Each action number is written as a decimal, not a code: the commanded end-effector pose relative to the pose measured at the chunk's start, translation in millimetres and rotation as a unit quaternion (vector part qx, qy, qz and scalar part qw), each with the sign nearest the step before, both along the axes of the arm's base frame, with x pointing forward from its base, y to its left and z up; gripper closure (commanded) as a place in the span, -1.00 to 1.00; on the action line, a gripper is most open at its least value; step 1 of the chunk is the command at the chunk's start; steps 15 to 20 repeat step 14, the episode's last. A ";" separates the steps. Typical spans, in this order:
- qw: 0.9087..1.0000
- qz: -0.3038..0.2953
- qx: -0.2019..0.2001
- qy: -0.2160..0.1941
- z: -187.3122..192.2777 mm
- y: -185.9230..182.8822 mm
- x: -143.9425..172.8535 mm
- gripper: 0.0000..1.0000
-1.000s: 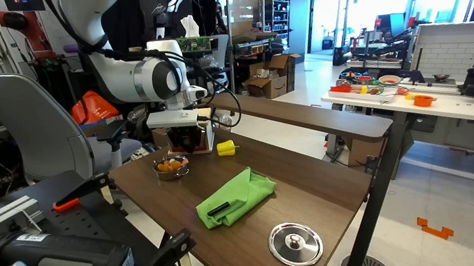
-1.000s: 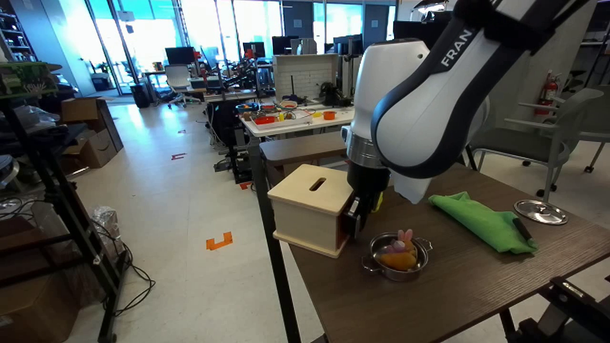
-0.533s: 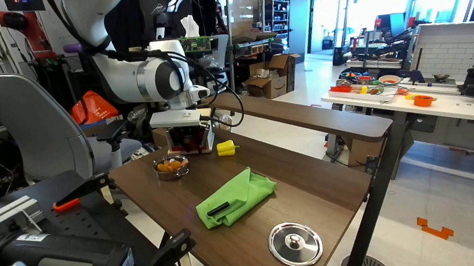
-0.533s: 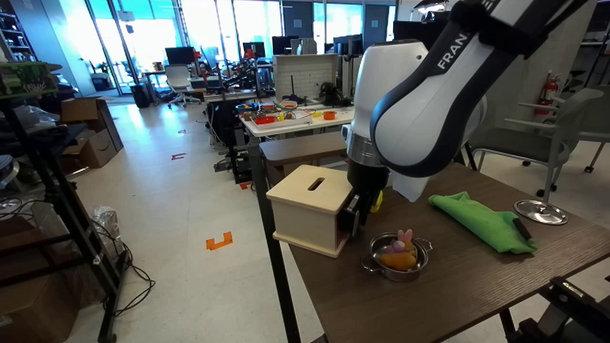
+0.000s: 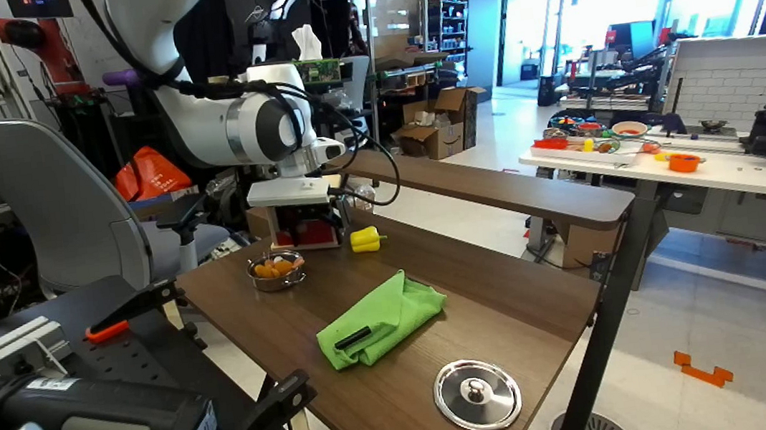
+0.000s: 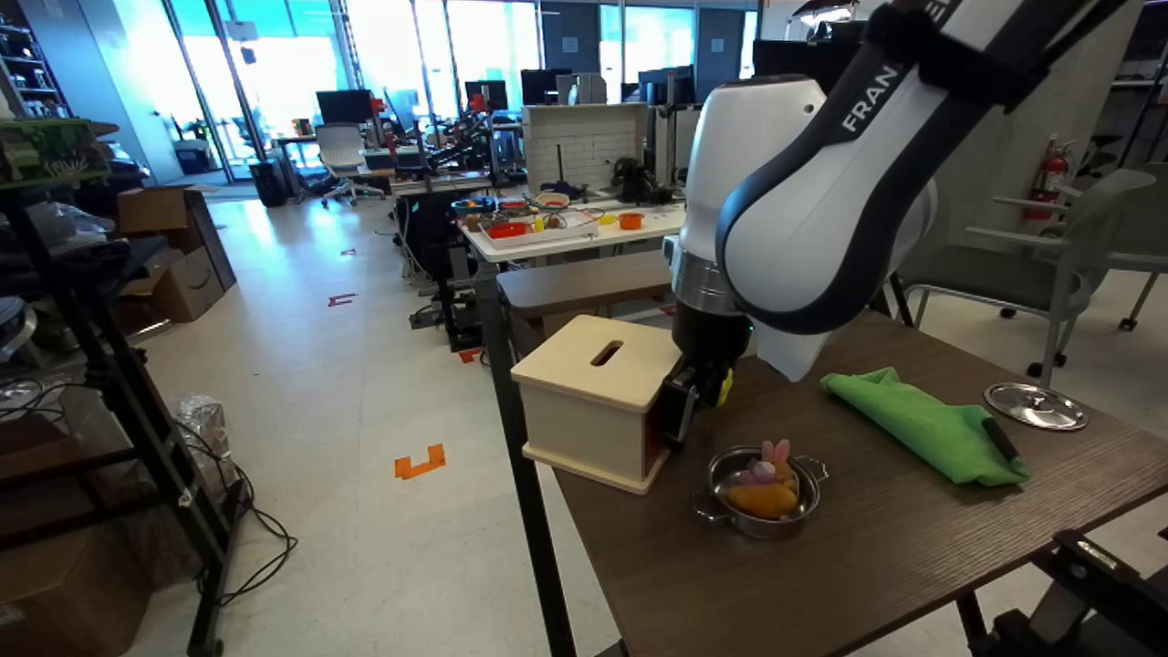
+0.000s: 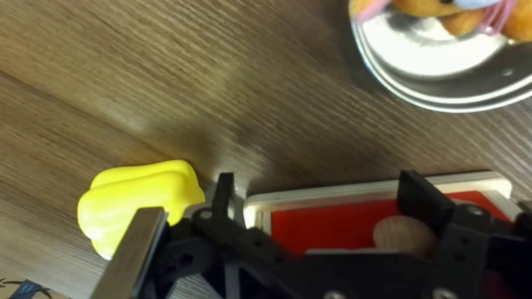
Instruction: Close the small drawer
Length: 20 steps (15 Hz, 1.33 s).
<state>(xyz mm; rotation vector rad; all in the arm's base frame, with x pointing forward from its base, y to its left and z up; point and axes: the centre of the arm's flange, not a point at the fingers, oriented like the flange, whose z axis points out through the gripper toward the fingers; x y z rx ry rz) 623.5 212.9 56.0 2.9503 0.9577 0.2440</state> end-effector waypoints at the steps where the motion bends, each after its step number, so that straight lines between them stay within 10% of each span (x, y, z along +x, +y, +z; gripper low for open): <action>1: 1.000 -0.009 0.000 0.007 17.0 -7.7 -12.2 -1.00; 13: 0.999 0.015 -0.029 0.020 142.2 -11.3 -73.4 -1.00; 20: 1.000 0.008 -0.011 0.007 109.6 -8.0 -59.8 -1.00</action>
